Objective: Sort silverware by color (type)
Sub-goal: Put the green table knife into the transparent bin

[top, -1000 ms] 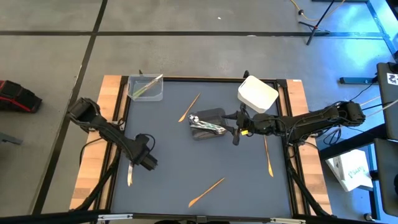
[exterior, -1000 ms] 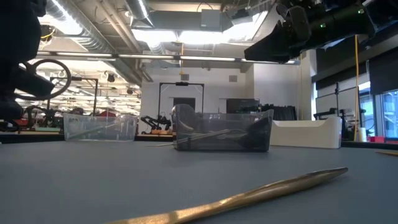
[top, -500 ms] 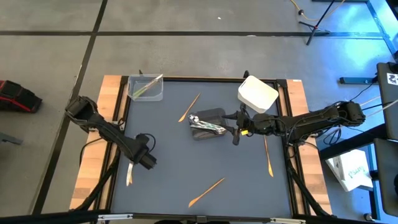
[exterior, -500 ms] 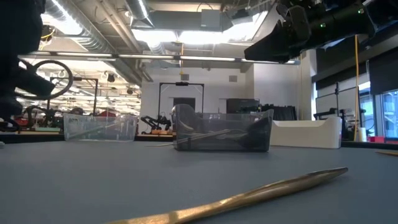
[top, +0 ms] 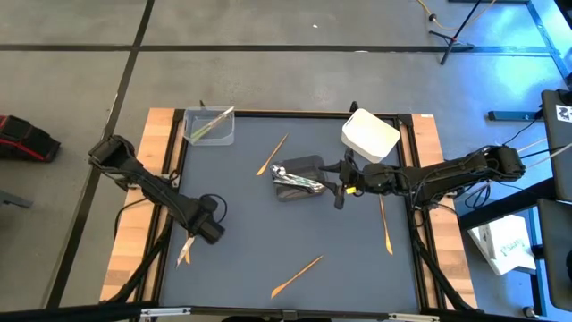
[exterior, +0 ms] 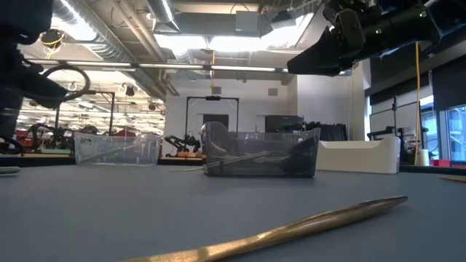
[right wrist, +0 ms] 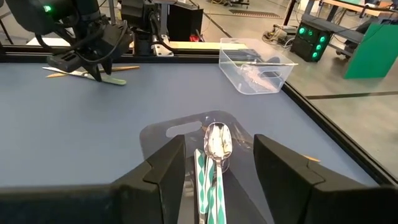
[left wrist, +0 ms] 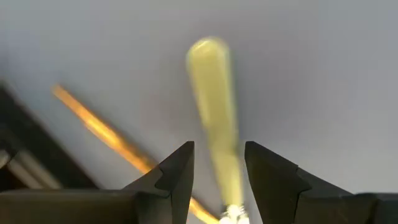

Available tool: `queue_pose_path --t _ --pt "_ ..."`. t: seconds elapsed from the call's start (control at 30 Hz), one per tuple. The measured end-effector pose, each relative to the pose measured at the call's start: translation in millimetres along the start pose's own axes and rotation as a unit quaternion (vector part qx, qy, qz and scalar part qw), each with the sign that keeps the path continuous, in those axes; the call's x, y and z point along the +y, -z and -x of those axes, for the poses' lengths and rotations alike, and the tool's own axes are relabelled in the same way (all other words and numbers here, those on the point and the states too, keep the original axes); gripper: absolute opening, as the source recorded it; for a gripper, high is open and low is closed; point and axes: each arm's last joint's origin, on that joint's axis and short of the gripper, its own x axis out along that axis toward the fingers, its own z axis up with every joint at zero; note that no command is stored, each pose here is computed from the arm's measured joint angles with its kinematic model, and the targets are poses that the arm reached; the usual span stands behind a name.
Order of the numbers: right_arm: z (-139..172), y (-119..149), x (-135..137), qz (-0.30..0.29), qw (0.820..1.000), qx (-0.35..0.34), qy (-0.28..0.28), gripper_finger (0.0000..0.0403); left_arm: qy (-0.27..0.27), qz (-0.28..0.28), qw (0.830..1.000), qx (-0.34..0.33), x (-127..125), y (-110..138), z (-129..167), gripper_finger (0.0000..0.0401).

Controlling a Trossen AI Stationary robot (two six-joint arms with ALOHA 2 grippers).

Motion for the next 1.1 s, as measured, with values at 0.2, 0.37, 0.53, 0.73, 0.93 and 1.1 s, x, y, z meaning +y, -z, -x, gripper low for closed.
queue_pose_path --t 0.2,0.37,0.53,0.73,0.93,1.1 --pt "0 0 0 -0.001 1.000 0.000 0.000 0.0179 0.003 -0.005 1.000 0.018 5 4 -11 0.0140" --pt "0 0 0 -0.001 1.000 0.001 0.000 0.0179 0.011 -0.005 0.999 0.033 11 6 -22 0.0140" --pt "0 0 0 -0.001 1.000 0.000 0.000 0.0179 0.021 -0.019 0.999 0.027 13 5 -21 0.0137" --pt "0 0 0 -0.001 1.000 -0.002 0.000 0.0179 0.032 -0.037 0.999 0.011 16 5 -18 0.0095" --pt "0 0 0 0.000 1.000 -0.002 -0.001 0.0179 0.031 -0.045 0.998 0.009 16 5 -18 0.0053" --pt "0 0 0 0.000 1.000 -0.002 -0.001 0.0179 0.032 -0.049 0.998 0.009 15 5 -17 0.0058"
